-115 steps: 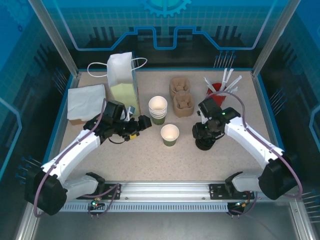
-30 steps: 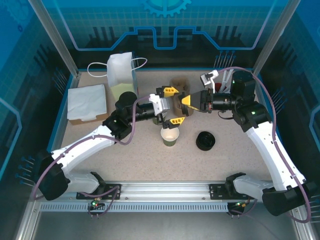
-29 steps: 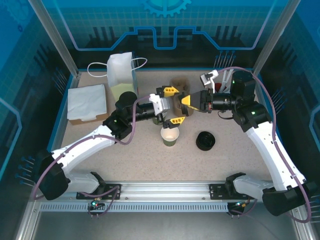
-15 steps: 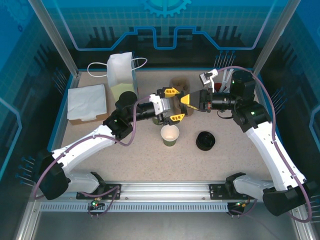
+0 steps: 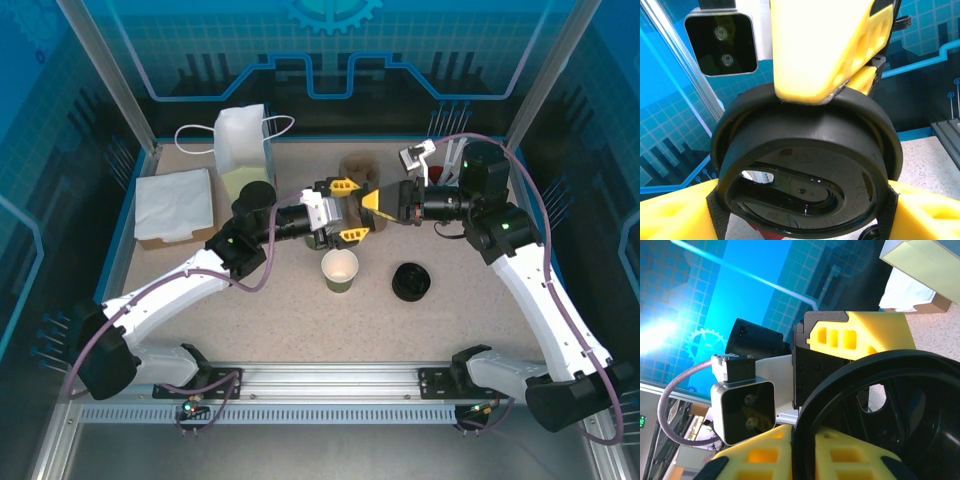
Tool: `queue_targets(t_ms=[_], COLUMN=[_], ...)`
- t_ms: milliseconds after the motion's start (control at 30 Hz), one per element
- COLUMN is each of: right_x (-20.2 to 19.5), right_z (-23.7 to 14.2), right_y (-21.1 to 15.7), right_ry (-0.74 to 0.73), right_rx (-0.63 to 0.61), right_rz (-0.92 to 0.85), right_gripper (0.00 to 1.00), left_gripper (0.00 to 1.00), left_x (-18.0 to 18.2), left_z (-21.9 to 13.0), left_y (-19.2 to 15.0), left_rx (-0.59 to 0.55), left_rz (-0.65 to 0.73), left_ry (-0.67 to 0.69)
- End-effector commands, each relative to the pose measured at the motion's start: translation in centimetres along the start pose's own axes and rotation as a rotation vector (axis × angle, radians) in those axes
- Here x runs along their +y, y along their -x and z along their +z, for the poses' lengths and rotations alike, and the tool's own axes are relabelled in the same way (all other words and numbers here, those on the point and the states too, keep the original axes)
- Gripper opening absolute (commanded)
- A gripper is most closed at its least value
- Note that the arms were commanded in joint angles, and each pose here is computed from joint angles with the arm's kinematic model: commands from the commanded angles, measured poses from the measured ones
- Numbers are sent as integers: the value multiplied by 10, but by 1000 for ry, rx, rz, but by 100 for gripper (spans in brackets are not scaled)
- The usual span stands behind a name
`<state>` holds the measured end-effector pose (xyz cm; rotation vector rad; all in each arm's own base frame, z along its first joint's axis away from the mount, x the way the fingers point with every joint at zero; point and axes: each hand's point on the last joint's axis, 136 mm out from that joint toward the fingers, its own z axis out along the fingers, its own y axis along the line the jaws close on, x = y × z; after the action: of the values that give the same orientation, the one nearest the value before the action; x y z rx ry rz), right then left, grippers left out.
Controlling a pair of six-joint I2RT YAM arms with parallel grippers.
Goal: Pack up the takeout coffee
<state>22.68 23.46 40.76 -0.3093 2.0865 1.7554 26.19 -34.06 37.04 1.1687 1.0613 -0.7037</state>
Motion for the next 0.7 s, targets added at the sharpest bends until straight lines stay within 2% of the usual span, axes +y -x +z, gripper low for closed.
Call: queue_targets(t_ms=[0,133,267,367,467,667], right_x=[-5,-23,-53,-80,-118,-180], right_z=[1,-3,-10,-21,-37,-65], right_y=[-8,-12,-15,-19,-29,-52], right_ry=[-20,-96,-217,-356,-562,-849], right_rx=[27,24,5,-10,-5,39], right_rz=[4,22,54,63,79,108], right_gripper=[25,42,51,53,53,52], left_gripper=[76,76,76,76,76,75], left_x=[-2,-11,-25,-43,-58,-67], left_z=[-5,-9,-18,-29,-41,-64], left_y=[19,-1,-25,-53,-83,-126], left_rx=[-10,93,235,402,578,872], left_rz=[47,25,12,9,15,9], left_ry=[-14,-44,-78,-124,-155,-165])
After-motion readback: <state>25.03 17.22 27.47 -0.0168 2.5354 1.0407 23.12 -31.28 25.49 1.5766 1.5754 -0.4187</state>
